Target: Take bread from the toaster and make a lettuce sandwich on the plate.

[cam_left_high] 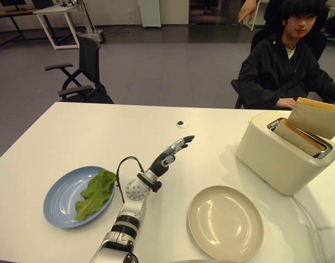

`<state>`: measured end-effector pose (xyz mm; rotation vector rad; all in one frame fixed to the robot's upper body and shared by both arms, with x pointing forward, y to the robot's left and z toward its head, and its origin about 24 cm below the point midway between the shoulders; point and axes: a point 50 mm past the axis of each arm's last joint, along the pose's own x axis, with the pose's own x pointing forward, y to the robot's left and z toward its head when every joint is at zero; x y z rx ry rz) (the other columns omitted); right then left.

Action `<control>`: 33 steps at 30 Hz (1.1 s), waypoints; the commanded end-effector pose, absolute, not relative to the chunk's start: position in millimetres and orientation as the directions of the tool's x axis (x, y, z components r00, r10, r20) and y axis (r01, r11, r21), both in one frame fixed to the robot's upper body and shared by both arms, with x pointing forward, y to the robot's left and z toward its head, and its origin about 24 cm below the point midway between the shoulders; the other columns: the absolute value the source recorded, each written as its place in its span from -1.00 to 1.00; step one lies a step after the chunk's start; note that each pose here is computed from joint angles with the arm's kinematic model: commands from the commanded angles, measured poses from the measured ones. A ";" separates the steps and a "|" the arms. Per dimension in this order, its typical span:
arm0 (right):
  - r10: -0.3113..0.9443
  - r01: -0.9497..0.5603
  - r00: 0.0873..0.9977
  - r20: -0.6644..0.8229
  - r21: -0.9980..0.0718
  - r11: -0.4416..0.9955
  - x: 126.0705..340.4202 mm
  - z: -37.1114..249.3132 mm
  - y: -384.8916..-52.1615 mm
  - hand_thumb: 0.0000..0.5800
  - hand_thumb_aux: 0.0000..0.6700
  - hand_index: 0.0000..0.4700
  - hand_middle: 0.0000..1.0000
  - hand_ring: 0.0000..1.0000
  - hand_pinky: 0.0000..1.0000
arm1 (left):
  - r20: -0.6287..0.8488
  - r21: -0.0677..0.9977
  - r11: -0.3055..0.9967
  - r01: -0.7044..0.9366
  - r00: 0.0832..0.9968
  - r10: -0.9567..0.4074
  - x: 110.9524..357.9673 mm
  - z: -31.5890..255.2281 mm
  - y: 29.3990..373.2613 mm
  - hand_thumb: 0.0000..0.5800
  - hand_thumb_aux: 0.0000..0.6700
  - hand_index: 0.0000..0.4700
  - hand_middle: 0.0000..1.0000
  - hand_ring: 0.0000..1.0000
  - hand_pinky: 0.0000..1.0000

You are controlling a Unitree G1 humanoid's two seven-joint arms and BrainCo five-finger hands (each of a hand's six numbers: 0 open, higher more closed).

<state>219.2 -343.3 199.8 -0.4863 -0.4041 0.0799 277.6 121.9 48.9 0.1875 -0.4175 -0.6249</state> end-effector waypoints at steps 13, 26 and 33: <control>0.851 -0.703 0.525 0.003 -0.561 0.436 188.7 160.5 -246.0 1.00 1.00 1.00 -1.00 -1.00 -1.00 | 0.345 0.496 0.818 0.291 0.798 -0.493 268.5 83.2 188.0 -1.00 -1.00 -1.00 -1.00 -1.00 -1.00; 0.874 -0.738 0.454 -0.175 -0.624 0.259 206.0 125.2 -214.5 1.00 1.00 1.00 -1.00 -1.00 -1.00 | 0.183 0.711 0.699 0.077 0.939 -0.290 249.4 79.2 270.6 -1.00 -1.00 -1.00 -1.00 -1.00 -1.00; 0.885 -0.745 0.450 -0.116 -0.595 0.301 211.7 105.6 -198.4 1.00 1.00 1.00 -1.00 -1.00 -1.00 | 0.135 0.777 0.629 0.017 0.972 -0.193 242.7 77.4 302.5 -1.00 -1.00 -1.00 -1.00 -1.00 -1.00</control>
